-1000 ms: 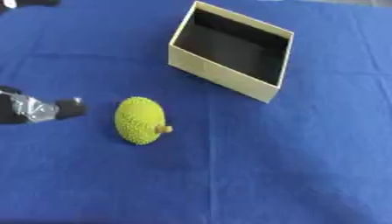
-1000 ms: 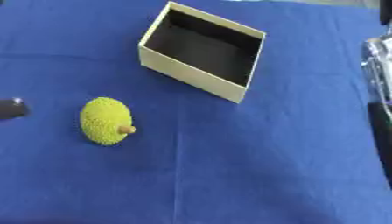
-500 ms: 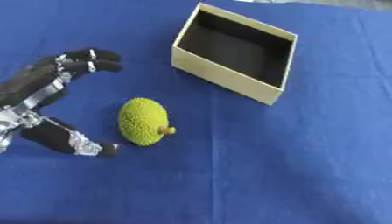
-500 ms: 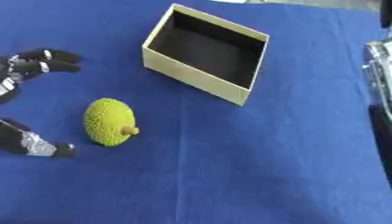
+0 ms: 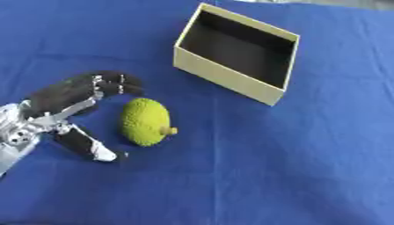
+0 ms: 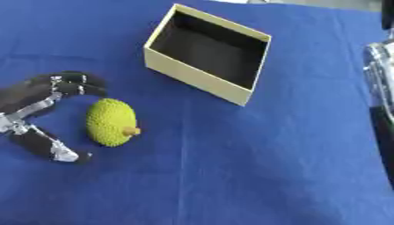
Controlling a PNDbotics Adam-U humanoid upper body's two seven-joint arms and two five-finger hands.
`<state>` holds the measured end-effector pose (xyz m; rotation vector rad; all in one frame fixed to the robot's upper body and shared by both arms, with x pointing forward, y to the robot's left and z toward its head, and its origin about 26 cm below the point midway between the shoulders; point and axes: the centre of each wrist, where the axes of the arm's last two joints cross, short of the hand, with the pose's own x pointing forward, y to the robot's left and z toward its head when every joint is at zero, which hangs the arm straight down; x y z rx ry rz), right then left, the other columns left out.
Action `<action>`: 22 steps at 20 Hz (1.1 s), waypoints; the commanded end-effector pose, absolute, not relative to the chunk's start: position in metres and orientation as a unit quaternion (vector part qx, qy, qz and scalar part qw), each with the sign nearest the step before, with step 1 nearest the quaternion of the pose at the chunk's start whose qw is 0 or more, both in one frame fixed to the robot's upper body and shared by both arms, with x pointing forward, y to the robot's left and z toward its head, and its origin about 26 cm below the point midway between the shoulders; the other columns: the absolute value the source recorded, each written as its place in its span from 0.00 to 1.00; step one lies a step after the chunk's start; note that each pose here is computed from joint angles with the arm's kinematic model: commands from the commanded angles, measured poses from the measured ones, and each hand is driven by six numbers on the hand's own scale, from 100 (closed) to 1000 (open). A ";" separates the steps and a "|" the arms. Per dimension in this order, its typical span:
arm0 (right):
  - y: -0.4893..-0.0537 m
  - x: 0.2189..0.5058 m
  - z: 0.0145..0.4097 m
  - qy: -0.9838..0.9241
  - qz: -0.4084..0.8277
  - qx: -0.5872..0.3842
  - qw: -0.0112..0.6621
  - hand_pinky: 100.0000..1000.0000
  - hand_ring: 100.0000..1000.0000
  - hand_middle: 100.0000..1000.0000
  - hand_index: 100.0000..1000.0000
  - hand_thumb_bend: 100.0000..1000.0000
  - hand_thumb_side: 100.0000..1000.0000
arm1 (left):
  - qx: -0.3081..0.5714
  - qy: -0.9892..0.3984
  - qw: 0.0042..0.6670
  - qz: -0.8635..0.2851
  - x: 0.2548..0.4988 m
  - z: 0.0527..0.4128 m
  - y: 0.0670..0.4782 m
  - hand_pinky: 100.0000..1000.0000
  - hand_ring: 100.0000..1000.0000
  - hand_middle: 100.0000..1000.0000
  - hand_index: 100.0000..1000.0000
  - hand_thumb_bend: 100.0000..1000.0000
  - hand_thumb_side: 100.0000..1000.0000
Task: Pick up objects on the table and place them in the box.
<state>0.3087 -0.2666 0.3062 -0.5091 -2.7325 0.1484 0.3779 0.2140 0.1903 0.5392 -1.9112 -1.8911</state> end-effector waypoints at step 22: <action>-0.268 0.304 0.311 -0.967 0.060 -0.182 0.170 0.72 0.63 0.57 0.71 0.30 0.63 | 0.170 -0.590 0.201 -0.763 0.387 0.230 0.196 0.93 0.83 0.80 0.86 0.48 0.20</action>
